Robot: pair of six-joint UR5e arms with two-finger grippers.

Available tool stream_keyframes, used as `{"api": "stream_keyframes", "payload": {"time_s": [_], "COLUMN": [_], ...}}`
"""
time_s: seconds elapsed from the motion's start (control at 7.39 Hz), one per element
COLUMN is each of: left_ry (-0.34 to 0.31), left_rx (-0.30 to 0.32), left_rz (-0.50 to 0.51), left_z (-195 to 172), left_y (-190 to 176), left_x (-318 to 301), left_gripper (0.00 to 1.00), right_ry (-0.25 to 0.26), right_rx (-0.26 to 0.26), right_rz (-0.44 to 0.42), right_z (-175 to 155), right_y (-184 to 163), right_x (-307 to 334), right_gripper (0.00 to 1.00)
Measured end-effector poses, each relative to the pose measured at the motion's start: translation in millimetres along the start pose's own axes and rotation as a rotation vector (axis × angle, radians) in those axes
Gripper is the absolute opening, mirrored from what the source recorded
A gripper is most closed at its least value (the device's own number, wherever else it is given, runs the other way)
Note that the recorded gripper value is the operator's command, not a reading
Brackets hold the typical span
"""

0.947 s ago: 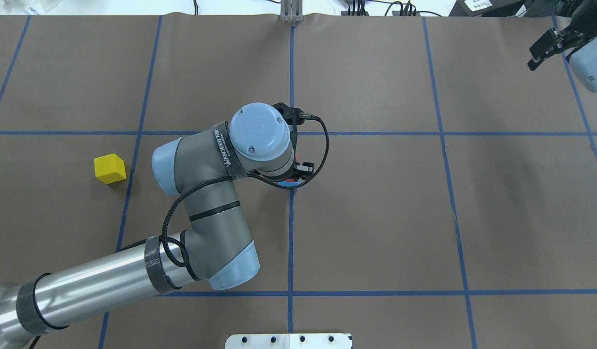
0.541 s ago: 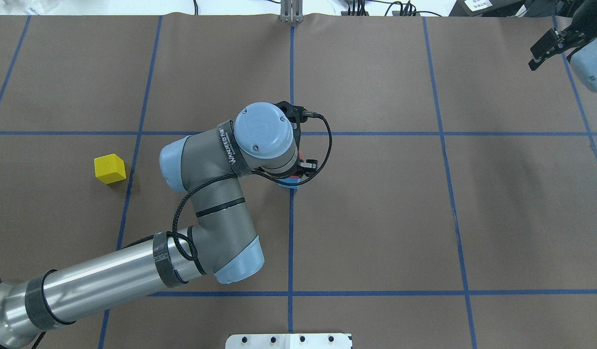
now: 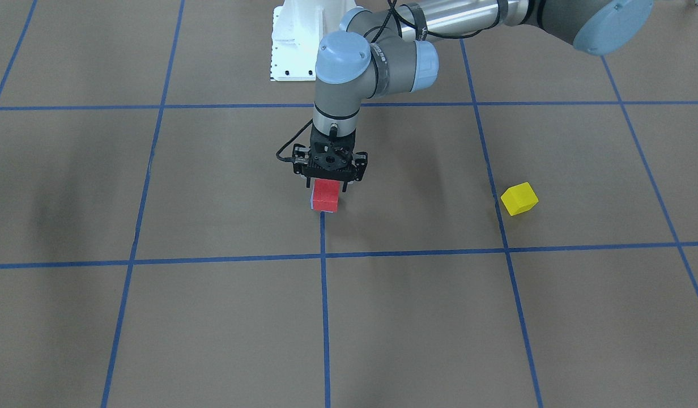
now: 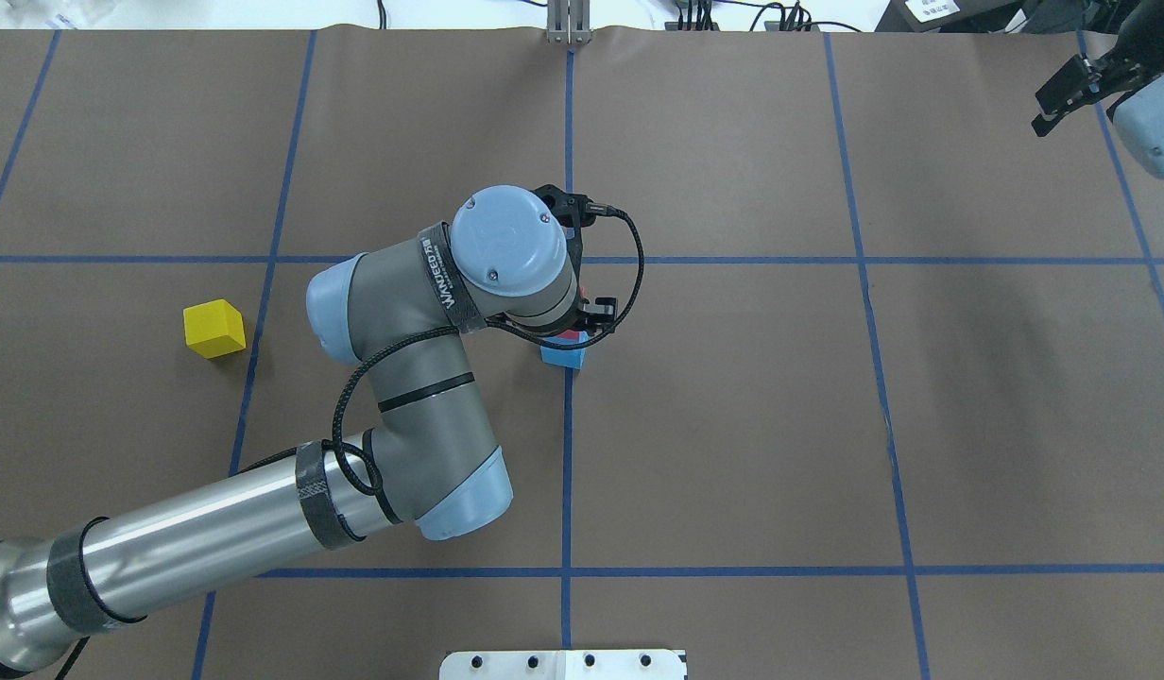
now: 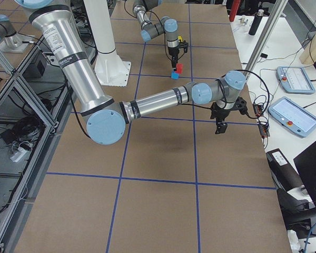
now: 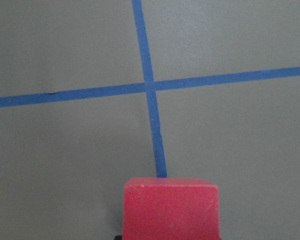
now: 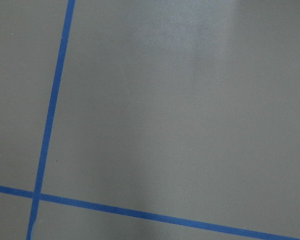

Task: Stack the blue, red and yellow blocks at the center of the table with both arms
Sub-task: 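Move the left gripper from the stack to the yellow cube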

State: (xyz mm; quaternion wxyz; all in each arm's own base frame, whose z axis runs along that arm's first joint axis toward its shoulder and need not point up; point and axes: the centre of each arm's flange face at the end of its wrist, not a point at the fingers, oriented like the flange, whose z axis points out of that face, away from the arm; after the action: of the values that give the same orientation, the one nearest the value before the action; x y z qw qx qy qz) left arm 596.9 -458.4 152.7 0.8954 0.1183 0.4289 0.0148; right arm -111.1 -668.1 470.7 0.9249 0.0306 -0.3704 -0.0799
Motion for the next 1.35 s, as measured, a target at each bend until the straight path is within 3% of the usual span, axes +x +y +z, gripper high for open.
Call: {"api": "stream_keyframes", "payload": {"time_s": [0.14,0.41,0.68,0.95,1.35], "left_ry": [0.002,0.012,0.037,0.048,-0.045], "left_rx": [0.001,0.004,-0.027,-0.05,-0.056], "left_rz": [0.0,-0.001,-0.028,-0.009,-0.041], "left_z": [-2,-11,-60,-116,-140], "left_y": [-1,-4,-23,-13,27], "left_x": [-1,-2,-21,-99,-263], "left_gripper": [0.85,0.99,0.99,0.99,0.99], "right_ry": [0.0,0.0,0.0,0.0,0.002], "right_rx": [0.0,0.001,0.004,0.006,0.008], "right_rz": [0.0,0.002,0.006,0.003,0.004], "right_z": [0,-1,-3,-5,-6], "right_y": [0,0,0,0,0], "right_x": [0,1,5,7,8], "right_gripper": [1.0,1.0,1.0,1.0,1.0]}}
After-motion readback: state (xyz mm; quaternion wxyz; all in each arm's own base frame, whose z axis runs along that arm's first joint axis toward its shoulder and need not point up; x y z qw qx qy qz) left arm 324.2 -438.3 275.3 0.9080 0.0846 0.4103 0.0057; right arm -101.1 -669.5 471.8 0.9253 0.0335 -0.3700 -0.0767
